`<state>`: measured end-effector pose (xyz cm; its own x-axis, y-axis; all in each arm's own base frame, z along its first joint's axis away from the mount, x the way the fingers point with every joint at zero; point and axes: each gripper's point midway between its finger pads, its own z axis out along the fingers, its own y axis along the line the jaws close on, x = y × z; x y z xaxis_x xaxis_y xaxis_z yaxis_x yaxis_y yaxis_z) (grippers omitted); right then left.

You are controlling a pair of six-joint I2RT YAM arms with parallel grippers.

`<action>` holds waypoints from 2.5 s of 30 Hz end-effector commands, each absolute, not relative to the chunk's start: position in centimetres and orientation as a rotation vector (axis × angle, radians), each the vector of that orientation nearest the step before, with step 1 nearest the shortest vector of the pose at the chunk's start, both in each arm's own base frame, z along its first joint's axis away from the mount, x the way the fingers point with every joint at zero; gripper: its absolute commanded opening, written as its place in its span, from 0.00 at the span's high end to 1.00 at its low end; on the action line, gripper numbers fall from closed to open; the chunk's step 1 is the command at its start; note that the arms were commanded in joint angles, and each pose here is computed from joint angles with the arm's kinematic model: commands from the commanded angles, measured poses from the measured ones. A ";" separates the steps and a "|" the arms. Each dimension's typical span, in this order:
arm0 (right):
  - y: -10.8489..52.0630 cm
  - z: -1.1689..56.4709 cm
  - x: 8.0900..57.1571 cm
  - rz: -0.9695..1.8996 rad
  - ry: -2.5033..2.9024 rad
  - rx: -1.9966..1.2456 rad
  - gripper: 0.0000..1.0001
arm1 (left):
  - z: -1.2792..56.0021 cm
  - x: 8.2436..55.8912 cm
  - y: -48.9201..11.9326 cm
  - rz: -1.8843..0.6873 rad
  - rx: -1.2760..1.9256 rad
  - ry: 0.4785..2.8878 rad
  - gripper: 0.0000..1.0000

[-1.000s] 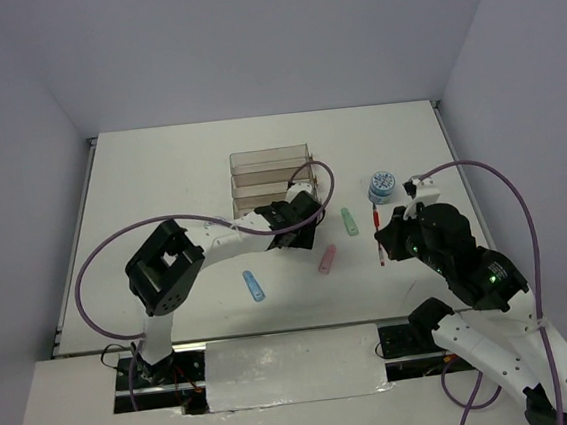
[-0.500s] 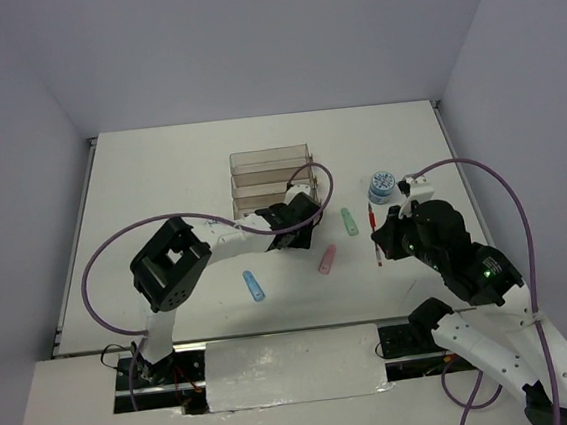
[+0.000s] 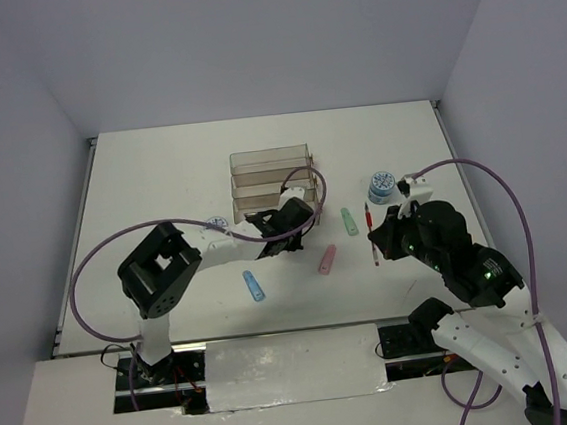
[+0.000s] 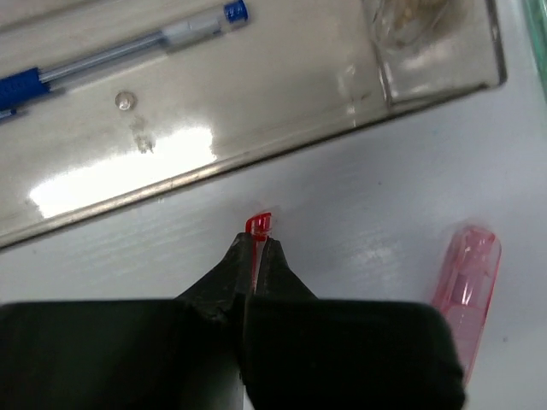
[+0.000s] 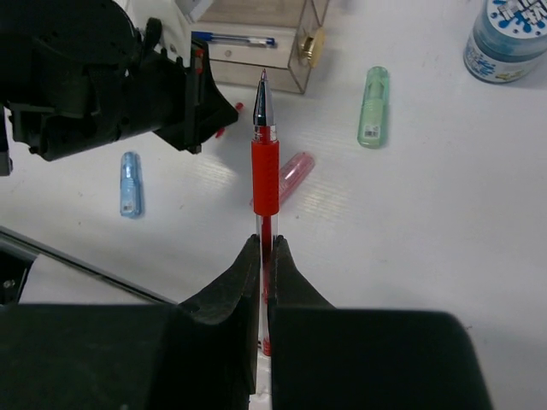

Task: Sort the stationery into containers
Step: Close the pen cap on the pen.

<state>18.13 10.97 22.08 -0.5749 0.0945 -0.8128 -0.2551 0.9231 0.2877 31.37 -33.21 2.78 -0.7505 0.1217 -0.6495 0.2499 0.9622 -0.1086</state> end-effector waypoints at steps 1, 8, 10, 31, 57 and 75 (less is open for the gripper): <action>12.6 23.4 18.6 0.567 2.046 -0.165 1.00 | 1.7 27.3 -32.3 -0.262 0.326 2.520 1.00; 16.2 20.3 19.0 0.773 2.022 -0.184 1.00 | 11.8 26.5 -32.9 -0.572 0.198 2.304 1.00; 18.2 20.9 18.9 0.916 1.966 -0.197 1.00 | 16.3 26.2 -32.4 -0.680 0.142 2.183 1.00; 31.0 26.8 14.2 1.367 1.600 -0.286 1.00 | 36.8 21.7 -25.2 -1.285 -0.134 1.285 1.00; 33.1 30.6 14.1 1.304 1.505 -0.445 1.00 | 37.7 19.7 -23.7 -1.359 -0.130 1.224 1.00; 32.5 30.3 15.0 1.258 1.516 -0.409 1.00 | 36.7 19.5 -24.5 -1.365 -0.091 1.247 1.00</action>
<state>14.63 32.86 27.03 -0.4166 0.2788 -0.8653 -0.7700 0.3978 0.4989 20.07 -24.66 35.18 -0.2829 -0.7212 -0.6323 0.6313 0.3563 -0.6888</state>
